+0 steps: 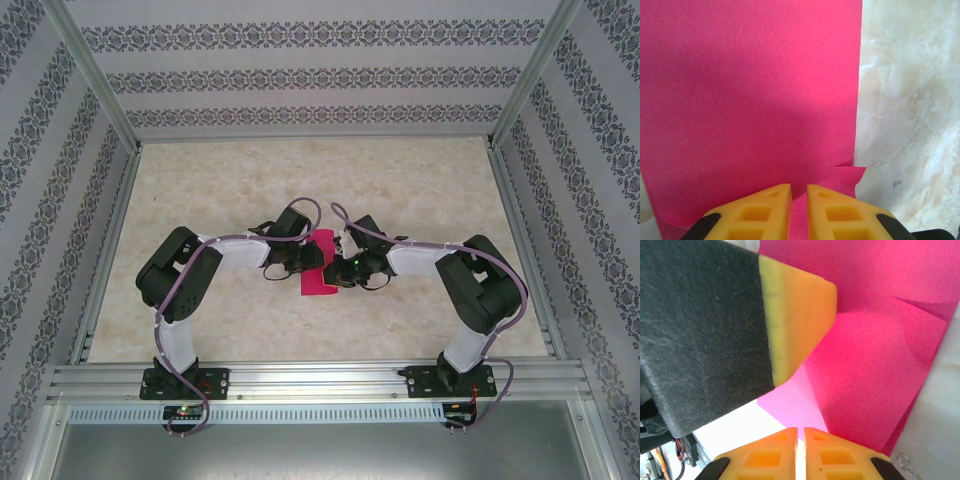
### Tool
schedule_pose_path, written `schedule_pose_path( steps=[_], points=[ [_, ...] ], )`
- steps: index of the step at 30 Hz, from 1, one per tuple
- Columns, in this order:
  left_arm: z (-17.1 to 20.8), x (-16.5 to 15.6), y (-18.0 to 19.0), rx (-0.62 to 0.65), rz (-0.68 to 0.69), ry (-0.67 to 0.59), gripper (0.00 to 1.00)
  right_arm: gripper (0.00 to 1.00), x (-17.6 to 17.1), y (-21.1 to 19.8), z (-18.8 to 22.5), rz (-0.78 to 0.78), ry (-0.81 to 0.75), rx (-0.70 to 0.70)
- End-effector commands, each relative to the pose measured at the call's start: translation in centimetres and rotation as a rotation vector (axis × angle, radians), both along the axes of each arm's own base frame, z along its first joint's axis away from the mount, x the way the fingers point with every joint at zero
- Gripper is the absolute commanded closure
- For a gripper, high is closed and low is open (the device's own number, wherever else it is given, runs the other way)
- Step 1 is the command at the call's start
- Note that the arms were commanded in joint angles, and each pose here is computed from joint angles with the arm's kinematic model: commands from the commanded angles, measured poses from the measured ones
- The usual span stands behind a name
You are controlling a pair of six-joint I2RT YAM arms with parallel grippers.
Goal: Fold a paper plane with a square sheet of paper (pick it up from the middle)
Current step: Fold the triangle a second time at the center of the table.
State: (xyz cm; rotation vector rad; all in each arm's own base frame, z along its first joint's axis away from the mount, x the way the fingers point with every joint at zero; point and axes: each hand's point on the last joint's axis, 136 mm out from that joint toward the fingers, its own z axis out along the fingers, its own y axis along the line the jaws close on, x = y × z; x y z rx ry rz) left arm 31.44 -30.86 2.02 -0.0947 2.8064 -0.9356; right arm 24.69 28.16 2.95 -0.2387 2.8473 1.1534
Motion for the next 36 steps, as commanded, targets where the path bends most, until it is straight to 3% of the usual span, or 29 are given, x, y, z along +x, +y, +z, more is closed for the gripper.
schedule_pose_path(
  steps=[1, 15, 21, 28, 36],
  points=[
    [-2.3, -1.6, 1.1, 0.065, -0.031, 0.064, 0.81, 0.87, -0.7, -0.8, -1.3, -0.003, 0.036, -0.027],
    [-3.3, -2.2, 1.7, 0.098, -0.035, 0.074, 0.82, 0.86, -2.4, -3.2, -4.3, -0.022, 0.091, -0.129],
    [-3.6, -2.4, 2.0, 0.112, -0.036, 0.076, 0.84, 0.85, -2.1, -2.2, -2.0, -0.029, 0.063, -0.054],
    [-3.8, -2.5, 2.2, 0.119, -0.036, 0.077, 0.87, 0.85, -2.9, -3.0, -3.4, -0.084, 0.108, -0.045],
    [-3.9, -2.5, 2.3, 0.121, -0.032, 0.079, 0.89, 0.94, -4.0, -4.6, -4.6, -0.167, 0.163, -0.097]
  ],
)
